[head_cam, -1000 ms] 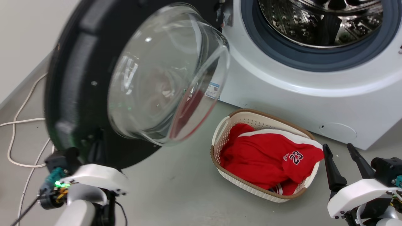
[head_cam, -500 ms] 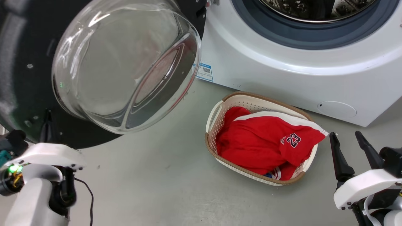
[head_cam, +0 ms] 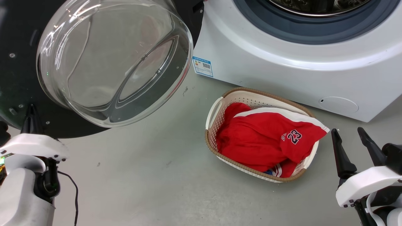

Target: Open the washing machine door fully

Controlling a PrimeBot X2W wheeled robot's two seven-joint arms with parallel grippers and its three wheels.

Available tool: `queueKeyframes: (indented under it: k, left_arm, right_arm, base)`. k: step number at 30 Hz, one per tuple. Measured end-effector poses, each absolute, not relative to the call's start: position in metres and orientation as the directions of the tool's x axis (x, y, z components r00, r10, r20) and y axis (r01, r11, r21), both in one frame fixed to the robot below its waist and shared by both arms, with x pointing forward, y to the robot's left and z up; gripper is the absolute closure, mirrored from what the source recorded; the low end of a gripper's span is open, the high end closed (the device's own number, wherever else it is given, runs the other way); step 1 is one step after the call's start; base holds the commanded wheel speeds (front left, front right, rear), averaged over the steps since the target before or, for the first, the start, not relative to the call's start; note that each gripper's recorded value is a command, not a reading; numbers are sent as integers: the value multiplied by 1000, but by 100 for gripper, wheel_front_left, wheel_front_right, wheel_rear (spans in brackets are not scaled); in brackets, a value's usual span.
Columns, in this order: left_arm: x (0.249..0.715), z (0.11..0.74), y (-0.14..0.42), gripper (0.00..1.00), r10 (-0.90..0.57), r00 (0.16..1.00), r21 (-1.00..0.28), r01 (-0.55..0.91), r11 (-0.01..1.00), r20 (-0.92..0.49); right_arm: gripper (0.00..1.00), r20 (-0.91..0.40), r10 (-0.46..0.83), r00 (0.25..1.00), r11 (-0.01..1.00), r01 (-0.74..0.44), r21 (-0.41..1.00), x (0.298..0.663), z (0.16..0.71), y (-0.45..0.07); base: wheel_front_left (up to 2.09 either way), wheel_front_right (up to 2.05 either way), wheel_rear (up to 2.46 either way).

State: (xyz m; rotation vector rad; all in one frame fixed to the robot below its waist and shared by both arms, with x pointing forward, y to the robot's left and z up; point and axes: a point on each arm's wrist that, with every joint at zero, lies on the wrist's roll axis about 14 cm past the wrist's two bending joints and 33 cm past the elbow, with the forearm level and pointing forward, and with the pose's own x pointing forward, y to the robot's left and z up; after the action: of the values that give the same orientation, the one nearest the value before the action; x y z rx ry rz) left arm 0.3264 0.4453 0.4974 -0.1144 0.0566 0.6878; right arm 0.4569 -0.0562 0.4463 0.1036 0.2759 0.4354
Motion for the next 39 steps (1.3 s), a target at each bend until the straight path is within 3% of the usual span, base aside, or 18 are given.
queueKeyframes:
  k: [10,22,23,25,26,39]
  left_arm:
    - [317,503,430,100,613,789,-88,-615,784,-47]
    - [289,503,364,99,522,853,-88,-519,850,6]
    - [288,504,358,63,514,858,-90,-511,855,9]
    - [286,502,346,5,493,870,-100,-491,865,-1]
    - [287,503,339,0,478,878,-103,-475,874,1]
    - [306,523,285,0,323,945,-95,-319,943,40]
  right_arm:
    - [0,-200,427,882,903,-402,154,452,462,-55]
    - [0,-138,435,890,897,-414,156,430,486,-49]
    - [0,-135,434,891,897,-414,156,428,488,-49]
    - [0,-126,432,893,898,-412,155,424,491,-50]
    - [0,-119,430,895,898,-411,155,423,493,-51]
    - [0,-75,375,924,921,-362,147,405,509,-73]
  base:
    - [0,0,0]
    - [0,0,0]
    - [0,0,0]
    - [0,0,0]
    - [0,0,0]
    - [0,0,0]
